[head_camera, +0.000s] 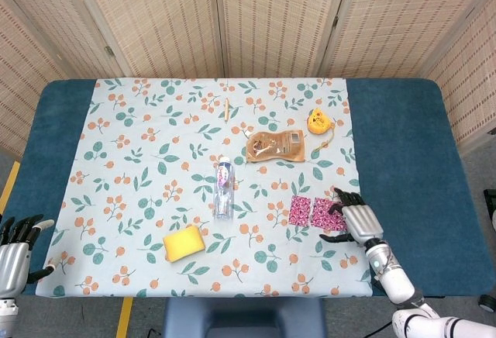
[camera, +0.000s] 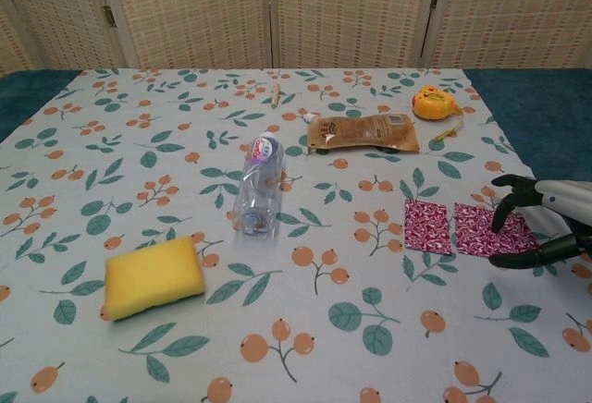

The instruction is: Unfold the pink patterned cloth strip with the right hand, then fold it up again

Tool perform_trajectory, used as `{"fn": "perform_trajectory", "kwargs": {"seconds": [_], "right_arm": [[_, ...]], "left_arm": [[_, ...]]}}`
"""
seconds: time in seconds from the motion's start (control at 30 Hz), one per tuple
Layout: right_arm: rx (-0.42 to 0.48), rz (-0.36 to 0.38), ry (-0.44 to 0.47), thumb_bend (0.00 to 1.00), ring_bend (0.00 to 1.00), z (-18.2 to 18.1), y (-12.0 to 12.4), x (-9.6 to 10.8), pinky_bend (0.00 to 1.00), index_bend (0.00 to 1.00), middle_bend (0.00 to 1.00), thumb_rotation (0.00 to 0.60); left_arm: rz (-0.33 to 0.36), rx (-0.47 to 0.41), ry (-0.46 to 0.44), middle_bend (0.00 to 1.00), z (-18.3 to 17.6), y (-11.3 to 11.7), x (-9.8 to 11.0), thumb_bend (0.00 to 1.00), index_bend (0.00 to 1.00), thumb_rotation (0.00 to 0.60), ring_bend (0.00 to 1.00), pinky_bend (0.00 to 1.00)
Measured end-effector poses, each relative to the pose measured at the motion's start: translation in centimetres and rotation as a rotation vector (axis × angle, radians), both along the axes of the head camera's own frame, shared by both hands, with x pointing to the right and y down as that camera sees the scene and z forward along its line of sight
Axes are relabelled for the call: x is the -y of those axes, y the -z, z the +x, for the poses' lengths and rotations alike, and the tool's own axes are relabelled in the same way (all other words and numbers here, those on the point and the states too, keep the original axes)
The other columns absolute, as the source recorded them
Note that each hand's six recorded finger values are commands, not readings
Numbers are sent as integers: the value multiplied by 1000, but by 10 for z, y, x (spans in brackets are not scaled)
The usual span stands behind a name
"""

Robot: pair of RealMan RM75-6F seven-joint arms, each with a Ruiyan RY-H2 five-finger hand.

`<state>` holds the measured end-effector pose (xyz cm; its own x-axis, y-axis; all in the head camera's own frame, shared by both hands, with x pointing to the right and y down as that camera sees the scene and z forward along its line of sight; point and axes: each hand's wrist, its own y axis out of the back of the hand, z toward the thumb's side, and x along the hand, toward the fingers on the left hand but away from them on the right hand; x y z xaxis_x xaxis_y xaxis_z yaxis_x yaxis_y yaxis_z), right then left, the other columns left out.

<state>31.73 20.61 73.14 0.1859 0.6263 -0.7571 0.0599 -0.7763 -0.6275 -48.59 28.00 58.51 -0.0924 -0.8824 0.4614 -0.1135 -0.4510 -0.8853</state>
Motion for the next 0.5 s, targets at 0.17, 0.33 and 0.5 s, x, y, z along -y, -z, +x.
{"fn": "perform_trajectory", "kwargs": {"seconds": [0.17, 0.33, 0.5], "right_arm": [[-25, 2, -23, 169, 0, 15, 3, -2, 0, 344, 21, 268], [-49, 8, -52, 169, 0, 30, 7, -3, 0, 344, 21, 269], [-31, 18, -58, 169, 0, 29, 10, -1, 0, 344, 21, 269]], "left_arm": [[-1, -1, -1, 186, 1, -1, 0, 330, 284, 600, 154, 0], [-2, -2, -4, 186, 1, -2, 1, 330, 284, 600, 154, 0], [0, -6, -9, 186, 4, -2, 2, 330, 284, 600, 154, 0]]}}
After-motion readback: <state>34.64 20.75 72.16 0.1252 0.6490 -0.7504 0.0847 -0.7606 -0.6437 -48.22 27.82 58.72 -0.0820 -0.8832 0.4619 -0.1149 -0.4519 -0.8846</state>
